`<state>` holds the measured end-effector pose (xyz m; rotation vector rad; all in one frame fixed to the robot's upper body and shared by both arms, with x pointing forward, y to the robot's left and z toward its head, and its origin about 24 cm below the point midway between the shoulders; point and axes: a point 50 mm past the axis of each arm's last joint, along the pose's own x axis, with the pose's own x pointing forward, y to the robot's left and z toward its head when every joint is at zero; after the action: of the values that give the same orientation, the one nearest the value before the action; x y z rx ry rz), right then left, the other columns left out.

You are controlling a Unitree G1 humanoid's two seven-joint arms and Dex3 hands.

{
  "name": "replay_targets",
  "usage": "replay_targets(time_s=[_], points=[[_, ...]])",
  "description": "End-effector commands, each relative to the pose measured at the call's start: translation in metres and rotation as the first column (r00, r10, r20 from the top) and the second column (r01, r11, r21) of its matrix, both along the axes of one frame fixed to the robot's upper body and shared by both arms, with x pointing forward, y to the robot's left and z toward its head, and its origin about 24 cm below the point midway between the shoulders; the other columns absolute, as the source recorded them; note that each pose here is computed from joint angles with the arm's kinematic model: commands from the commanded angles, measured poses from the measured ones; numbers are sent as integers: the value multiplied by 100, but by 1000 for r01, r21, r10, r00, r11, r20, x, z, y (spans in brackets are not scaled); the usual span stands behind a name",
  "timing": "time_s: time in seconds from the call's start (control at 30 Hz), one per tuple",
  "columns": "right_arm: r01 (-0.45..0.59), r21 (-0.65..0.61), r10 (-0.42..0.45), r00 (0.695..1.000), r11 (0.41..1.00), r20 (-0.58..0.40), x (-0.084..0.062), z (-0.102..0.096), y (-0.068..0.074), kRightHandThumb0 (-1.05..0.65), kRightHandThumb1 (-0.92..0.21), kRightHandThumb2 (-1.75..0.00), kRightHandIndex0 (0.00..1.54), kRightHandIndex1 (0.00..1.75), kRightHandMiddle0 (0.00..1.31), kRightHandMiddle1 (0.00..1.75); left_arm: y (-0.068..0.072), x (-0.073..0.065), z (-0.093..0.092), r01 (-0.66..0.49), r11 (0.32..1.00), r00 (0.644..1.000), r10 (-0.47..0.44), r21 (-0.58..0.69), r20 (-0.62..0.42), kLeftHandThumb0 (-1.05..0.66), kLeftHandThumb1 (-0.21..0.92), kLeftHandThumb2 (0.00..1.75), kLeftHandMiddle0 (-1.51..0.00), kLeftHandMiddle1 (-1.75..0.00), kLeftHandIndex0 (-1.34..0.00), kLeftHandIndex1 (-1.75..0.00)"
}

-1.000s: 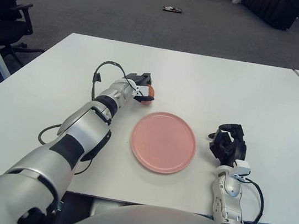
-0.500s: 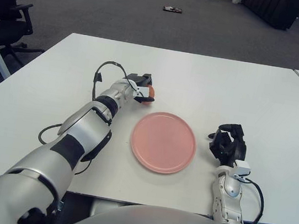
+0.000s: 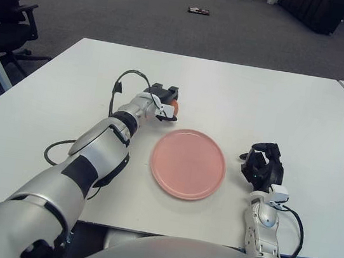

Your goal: Put the apple into the plate.

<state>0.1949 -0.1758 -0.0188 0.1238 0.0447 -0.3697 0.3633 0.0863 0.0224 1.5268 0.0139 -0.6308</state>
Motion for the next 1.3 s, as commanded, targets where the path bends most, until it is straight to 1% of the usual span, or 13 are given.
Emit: replay_targets(time_s=[0.0,0.2,0.3,0.4,0.53,0.73,0.87,0.93,1.03,1.07,1.13,1.2,1.27], points=[[23,31,-20,996,999,-92,-10,-16,0,-38,-68,-86,58,158,34,175,2,-7,-12,47,994,999,-46,95,-17,-70,46,85,0,-130,0,-149],[26,25,-24,996,999,-85,-11,-15,1,-38,-68,-86,61,161,34,175,4,-11,-18,105,971,994,-108,213,3,-56,29,100,0,-141,0,-138],[30,24,-28,996,999,-82,-12,-14,0,-38,-68,-87,61,162,34,175,5,-12,-20,117,963,992,-122,243,7,-53,25,103,0,-144,0,-137],[39,22,-37,996,999,-78,-13,-12,0,-38,-68,-87,60,161,34,175,9,-15,-26,121,955,992,-127,272,3,-50,21,106,0,-147,0,-143],[56,22,-54,996,998,-74,-15,-10,-1,-38,-67,-87,59,158,35,175,11,-17,-28,121,950,992,-126,287,0,-48,19,109,0,-150,0,-154],[72,10,-71,994,997,-78,-16,-9,-2,-39,-65,-90,59,155,36,175,13,-19,-33,108,950,994,-110,293,-10,-46,19,111,-2,-152,0,-161],[80,-1,-80,993,997,-85,-17,-8,-3,-39,-64,-91,58,155,37,175,16,-22,-36,77,958,997,-74,277,-22,-45,20,113,-4,-152,0,-170],[87,0,-86,992,996,-87,-18,-7,-4,-39,-64,-91,57,154,37,175,21,-27,-44,33,969,999,-23,244,-46,-44,21,113,-6,-155,-2,-172],[88,-2,-88,992,996,-86,-18,-6,-4,-39,-64,-91,57,154,36,175,22,-28,-46,-27,983,997,40,181,-68,-41,25,112,-20,-168,-12,-174],[87,-1,-87,992,996,-86,-18,-6,-5,-39,-64,-91,57,154,36,175,22,-28,-46,-48,986,995,60,158,-73,-25,30,110,-25,-168,-14,-174],[87,0,-87,993,996,-85,-18,-6,-5,-39,-64,-91,57,154,36,175,23,-27,-45,-81,989,992,91,127,-82,-13,34,113,-45,-158,-27,-174],[87,1,-87,993,996,-85,-19,-5,-5,-39,-64,-91,57,154,36,175,23,-27,-45,-98,989,990,108,111,-86,-6,29,124,-61,-156,-37,-175],[88,2,-88,993,996,-85,-19,-5,-5,-39,-64,-91,57,154,36,175,24,-27,-45,-128,988,986,135,82,-95,-3,26,131,-68,-156,-42,-175]])
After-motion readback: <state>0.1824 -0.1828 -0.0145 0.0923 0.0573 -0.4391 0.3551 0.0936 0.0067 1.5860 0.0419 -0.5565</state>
